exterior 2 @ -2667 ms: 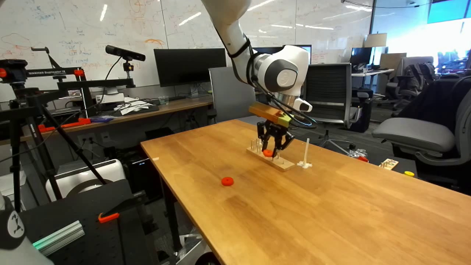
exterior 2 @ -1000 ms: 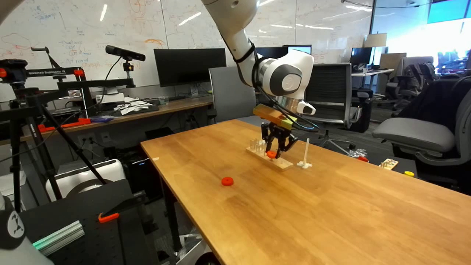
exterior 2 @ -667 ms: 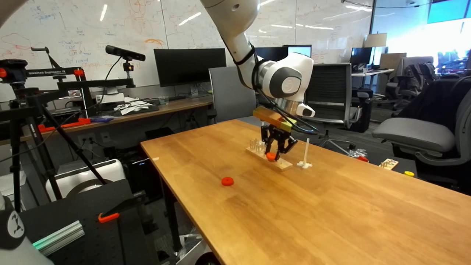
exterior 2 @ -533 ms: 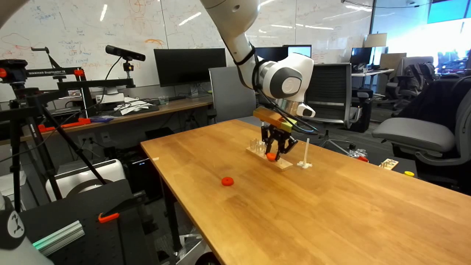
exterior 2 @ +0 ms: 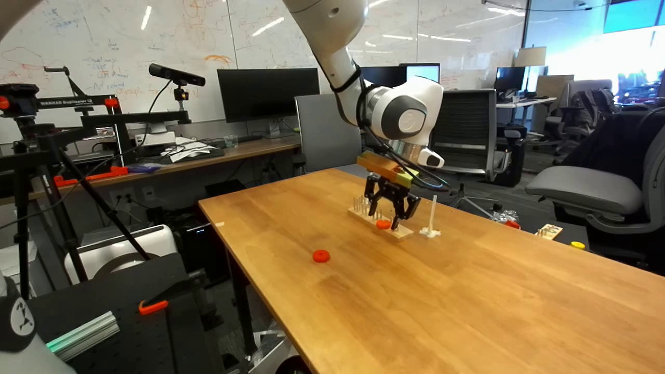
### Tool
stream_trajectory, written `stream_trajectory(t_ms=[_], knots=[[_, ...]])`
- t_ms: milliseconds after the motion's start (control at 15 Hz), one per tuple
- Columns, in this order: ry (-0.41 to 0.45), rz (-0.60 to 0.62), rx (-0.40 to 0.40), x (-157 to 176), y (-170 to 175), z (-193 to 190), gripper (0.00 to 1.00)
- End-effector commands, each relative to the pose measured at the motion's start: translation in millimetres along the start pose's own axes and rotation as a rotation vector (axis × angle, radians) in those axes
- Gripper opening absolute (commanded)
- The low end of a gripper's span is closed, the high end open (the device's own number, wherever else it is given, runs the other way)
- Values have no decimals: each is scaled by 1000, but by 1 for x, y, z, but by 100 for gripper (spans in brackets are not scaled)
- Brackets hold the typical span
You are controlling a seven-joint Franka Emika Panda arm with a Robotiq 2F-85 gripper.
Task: Place an orange disk on the wooden base
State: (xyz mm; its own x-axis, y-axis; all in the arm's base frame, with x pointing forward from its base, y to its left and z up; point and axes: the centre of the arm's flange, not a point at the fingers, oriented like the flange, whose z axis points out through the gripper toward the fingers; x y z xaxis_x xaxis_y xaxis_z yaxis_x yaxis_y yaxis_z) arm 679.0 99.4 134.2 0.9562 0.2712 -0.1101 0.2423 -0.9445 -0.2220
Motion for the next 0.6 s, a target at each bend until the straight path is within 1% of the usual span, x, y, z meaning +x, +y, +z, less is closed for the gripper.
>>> stream_trajectory(t_ms=[0, 133, 333, 533], knots=[[-66, -51, -5, -12, -7, -6, 100], [-72, -72, -19, -27, -13, -8, 100], [-73, -85, -37, -39, -19, -13, 100], [-51, -90, -54, -56, -26, -25, 100]])
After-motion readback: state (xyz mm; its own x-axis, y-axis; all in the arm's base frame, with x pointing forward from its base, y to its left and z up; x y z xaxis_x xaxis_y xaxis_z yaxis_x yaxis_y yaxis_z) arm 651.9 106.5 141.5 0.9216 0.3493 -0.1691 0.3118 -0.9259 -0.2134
